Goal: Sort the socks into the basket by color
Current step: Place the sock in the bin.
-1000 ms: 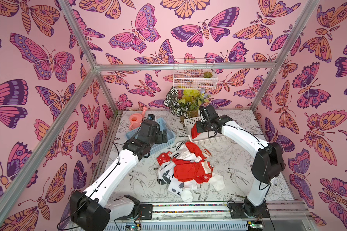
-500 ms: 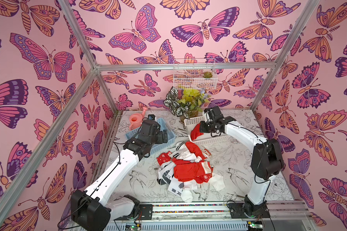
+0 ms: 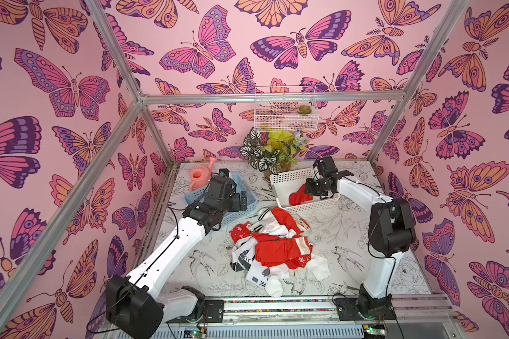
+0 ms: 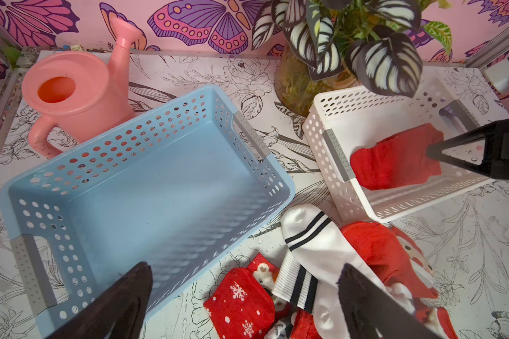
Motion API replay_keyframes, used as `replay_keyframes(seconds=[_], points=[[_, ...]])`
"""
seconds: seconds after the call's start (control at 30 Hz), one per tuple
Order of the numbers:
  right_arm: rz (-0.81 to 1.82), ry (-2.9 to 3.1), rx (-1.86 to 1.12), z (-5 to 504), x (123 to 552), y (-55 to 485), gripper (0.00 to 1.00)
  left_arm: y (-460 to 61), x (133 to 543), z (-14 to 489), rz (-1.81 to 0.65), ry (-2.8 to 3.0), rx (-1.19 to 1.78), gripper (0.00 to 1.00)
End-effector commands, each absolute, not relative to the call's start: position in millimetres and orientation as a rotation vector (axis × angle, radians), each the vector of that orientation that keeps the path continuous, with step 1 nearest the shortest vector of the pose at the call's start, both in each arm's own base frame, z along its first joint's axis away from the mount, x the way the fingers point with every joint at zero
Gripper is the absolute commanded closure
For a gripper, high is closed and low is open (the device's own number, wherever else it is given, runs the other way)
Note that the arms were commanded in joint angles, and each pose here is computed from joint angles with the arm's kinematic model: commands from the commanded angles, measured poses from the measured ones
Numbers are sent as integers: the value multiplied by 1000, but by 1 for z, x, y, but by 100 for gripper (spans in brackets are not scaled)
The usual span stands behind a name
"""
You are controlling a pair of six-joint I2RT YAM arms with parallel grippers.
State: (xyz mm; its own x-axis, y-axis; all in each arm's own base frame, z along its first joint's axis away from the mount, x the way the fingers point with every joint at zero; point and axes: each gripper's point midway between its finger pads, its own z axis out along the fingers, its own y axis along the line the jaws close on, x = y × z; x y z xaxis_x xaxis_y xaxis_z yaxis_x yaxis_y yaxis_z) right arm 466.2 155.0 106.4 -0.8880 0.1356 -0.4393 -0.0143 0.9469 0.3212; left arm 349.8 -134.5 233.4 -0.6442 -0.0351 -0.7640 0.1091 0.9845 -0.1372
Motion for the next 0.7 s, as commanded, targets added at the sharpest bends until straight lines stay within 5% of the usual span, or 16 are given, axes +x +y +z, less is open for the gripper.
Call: replay_keyframes(seconds=[0.0, 0.2, 0.67], points=[[294, 2655, 85, 104, 469, 134, 100, -138, 348, 229, -231, 2273, 62, 0], [134, 2661, 110, 108, 473, 109, 99, -139, 348, 230, -237, 2269, 62, 0], [-81, 2649, 122, 120, 473, 79, 78, -139, 348, 231, -240, 2266, 64, 0]])
